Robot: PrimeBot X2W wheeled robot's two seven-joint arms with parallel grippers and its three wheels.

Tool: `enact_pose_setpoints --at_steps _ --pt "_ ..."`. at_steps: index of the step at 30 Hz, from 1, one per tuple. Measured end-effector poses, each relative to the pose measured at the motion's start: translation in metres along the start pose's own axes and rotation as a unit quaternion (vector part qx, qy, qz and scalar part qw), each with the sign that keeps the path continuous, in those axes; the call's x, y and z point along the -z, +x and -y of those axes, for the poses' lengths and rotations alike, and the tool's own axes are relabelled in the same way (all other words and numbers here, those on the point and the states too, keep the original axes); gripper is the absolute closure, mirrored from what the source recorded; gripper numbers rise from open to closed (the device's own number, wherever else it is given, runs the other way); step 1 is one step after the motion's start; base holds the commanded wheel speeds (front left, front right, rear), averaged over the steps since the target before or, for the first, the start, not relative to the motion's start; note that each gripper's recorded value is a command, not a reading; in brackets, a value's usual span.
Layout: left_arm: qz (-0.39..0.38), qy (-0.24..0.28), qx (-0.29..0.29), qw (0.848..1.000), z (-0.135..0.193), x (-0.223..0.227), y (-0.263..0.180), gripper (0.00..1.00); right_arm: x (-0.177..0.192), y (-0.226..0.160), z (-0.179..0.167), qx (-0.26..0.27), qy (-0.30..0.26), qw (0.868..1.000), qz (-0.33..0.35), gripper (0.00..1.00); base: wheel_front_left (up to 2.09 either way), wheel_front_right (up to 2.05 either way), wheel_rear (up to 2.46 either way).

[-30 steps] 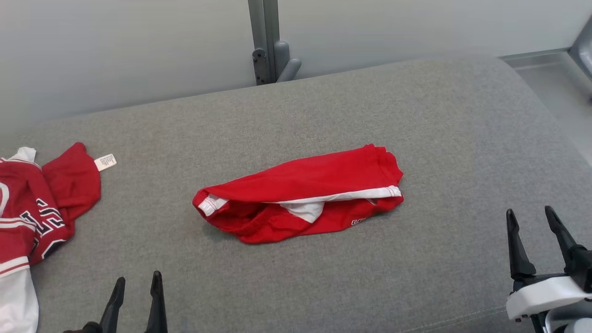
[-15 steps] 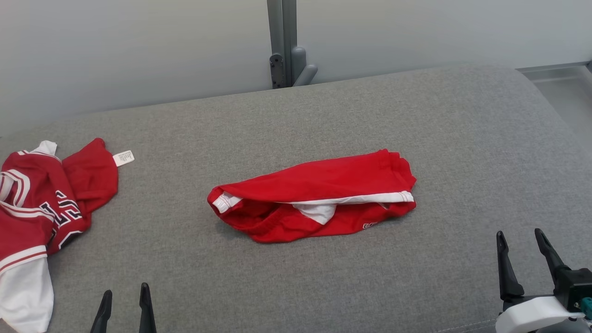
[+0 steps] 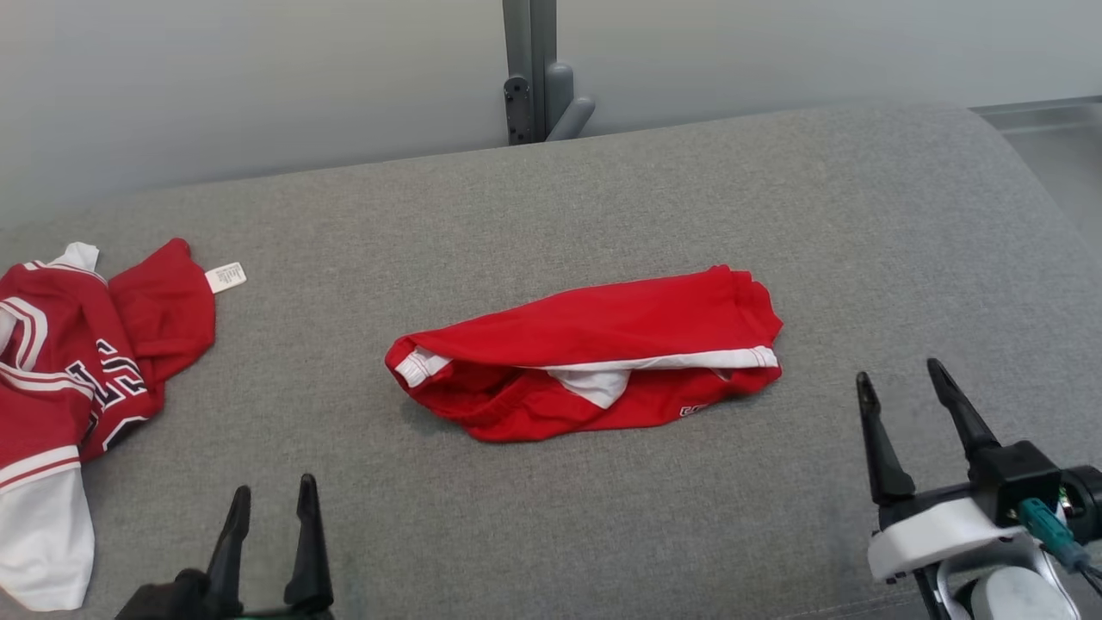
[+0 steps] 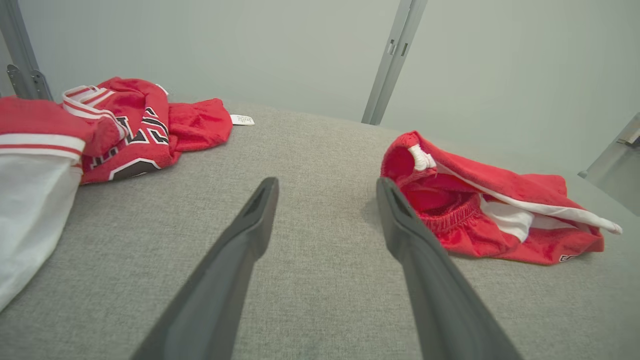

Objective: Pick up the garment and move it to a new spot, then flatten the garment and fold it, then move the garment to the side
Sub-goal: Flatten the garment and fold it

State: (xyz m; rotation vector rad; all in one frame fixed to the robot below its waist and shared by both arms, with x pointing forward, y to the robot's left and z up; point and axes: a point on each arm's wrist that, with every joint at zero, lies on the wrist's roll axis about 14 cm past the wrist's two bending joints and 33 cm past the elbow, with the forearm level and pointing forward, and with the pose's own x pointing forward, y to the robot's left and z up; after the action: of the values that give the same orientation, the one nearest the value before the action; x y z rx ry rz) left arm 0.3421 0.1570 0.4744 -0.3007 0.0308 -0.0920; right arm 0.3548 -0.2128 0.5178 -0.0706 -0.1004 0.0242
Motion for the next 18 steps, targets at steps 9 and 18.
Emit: enact_pose_setpoints --at_steps 9,18 --pt "-0.058 -0.059 0.054 0.995 0.049 0.005 0.060 0.00 0.010 0.050 -0.049 -0.121 -0.068 0.990 -0.017 0.00 0.00 0.00 0.00" --pt "-0.112 -0.093 0.074 0.987 0.067 0.034 0.086 0.00 0.058 0.071 -0.072 -0.167 -0.080 0.979 -0.081 0.00 0.00 0.00 0.00"
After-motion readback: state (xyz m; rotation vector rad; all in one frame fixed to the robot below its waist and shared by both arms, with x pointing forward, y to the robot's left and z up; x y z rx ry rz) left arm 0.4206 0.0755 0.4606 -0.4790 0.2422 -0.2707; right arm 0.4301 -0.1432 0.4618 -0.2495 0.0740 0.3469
